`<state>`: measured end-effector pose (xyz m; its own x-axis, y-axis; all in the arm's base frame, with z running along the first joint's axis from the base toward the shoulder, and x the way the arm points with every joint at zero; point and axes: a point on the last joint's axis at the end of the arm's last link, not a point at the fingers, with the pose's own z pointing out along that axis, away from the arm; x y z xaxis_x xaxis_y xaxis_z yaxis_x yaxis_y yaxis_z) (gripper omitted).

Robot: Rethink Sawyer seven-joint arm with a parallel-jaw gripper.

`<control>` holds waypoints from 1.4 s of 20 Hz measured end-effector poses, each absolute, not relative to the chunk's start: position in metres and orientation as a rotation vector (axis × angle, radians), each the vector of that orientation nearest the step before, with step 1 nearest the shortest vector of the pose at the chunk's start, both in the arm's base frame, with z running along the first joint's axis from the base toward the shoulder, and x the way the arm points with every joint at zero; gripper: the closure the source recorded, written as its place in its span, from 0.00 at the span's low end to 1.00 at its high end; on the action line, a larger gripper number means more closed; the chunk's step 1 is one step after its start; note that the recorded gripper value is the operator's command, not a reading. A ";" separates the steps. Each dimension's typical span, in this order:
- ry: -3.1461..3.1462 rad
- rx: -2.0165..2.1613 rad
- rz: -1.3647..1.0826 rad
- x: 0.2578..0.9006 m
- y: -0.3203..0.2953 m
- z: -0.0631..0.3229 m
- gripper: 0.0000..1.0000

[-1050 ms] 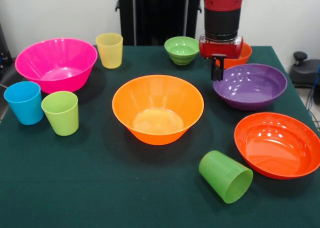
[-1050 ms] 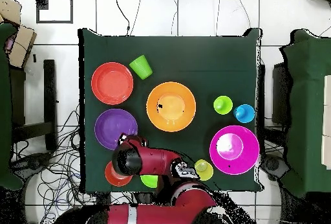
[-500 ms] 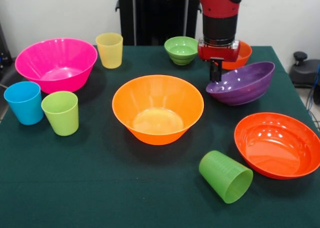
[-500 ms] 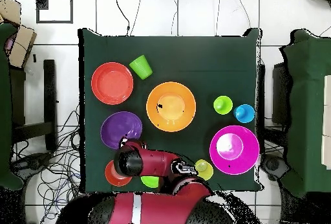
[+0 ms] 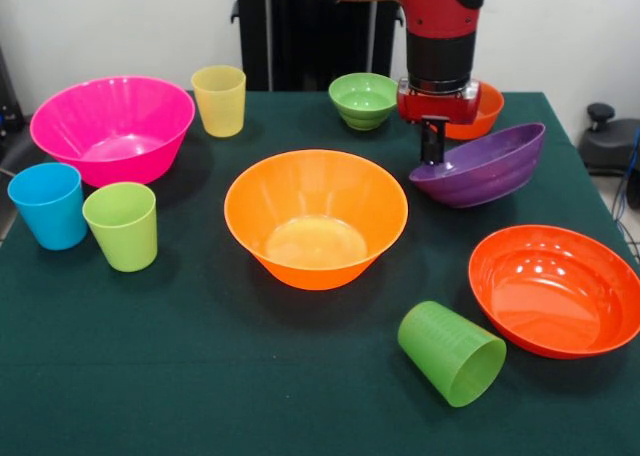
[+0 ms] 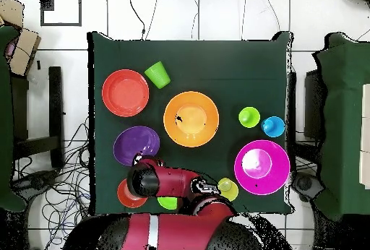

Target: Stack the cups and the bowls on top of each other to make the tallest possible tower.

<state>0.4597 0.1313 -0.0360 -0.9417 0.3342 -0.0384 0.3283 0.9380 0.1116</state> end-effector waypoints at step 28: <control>2.964 0.612 0.163 0.502 0.127 0.005 1.00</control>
<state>0.5017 0.1268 0.0052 -0.9126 0.3997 -0.0861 0.3879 0.9129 0.1271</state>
